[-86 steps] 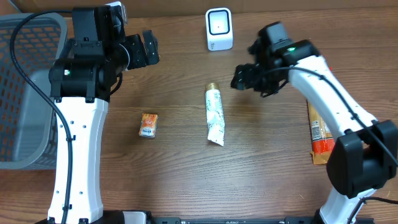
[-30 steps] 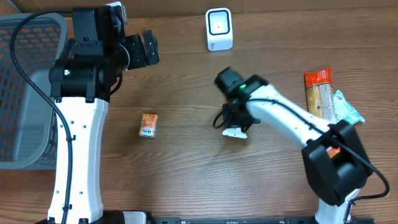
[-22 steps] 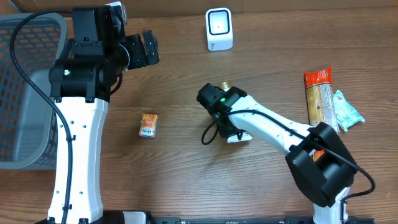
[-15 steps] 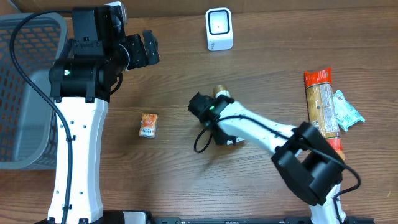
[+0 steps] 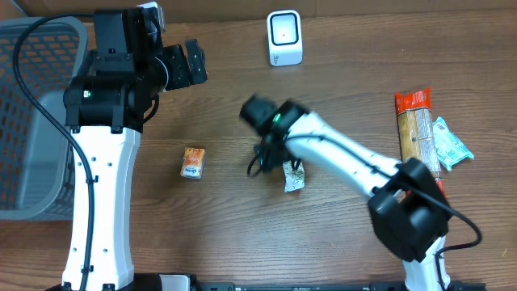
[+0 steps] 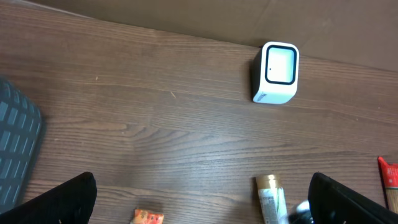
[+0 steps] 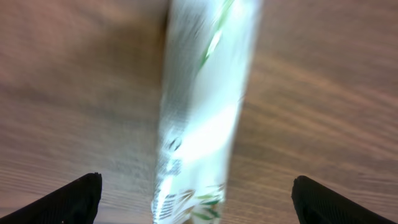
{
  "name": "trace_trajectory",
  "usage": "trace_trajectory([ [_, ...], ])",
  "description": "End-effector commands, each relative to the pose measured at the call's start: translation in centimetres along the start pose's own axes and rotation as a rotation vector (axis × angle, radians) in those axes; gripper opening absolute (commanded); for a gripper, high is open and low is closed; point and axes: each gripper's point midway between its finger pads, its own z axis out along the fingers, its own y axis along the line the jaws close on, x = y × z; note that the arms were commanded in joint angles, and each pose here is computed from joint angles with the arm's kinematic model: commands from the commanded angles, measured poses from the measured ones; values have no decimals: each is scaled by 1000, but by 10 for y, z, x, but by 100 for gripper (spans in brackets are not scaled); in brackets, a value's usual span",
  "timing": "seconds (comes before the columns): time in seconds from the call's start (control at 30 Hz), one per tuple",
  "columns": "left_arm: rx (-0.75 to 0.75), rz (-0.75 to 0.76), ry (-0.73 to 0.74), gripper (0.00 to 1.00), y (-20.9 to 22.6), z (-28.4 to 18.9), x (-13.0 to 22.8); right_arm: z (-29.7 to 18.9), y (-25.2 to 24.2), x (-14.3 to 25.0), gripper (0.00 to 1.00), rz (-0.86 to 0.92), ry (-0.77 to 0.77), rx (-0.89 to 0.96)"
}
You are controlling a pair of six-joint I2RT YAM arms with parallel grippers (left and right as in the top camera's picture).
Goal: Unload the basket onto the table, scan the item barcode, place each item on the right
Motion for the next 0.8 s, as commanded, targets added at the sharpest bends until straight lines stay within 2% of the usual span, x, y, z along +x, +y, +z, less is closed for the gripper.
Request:
trace_trajectory([
  [0.0,4,12,-2,100,1,0,-1,-35,-4,-19,100,36,-11,-204],
  [0.17,4,12,-2,100,1,0,-1,-32,-3,-13,100,20,87,-475],
  [0.5,4,12,-2,100,1,0,-1,18,9,24,99,17,182,-583],
  [0.67,4,12,-2,100,1,0,-1,43,9,32,86,52,173,-585],
  [0.77,4,12,-2,100,1,0,-1,51,9,35,68,62,168,-587],
])
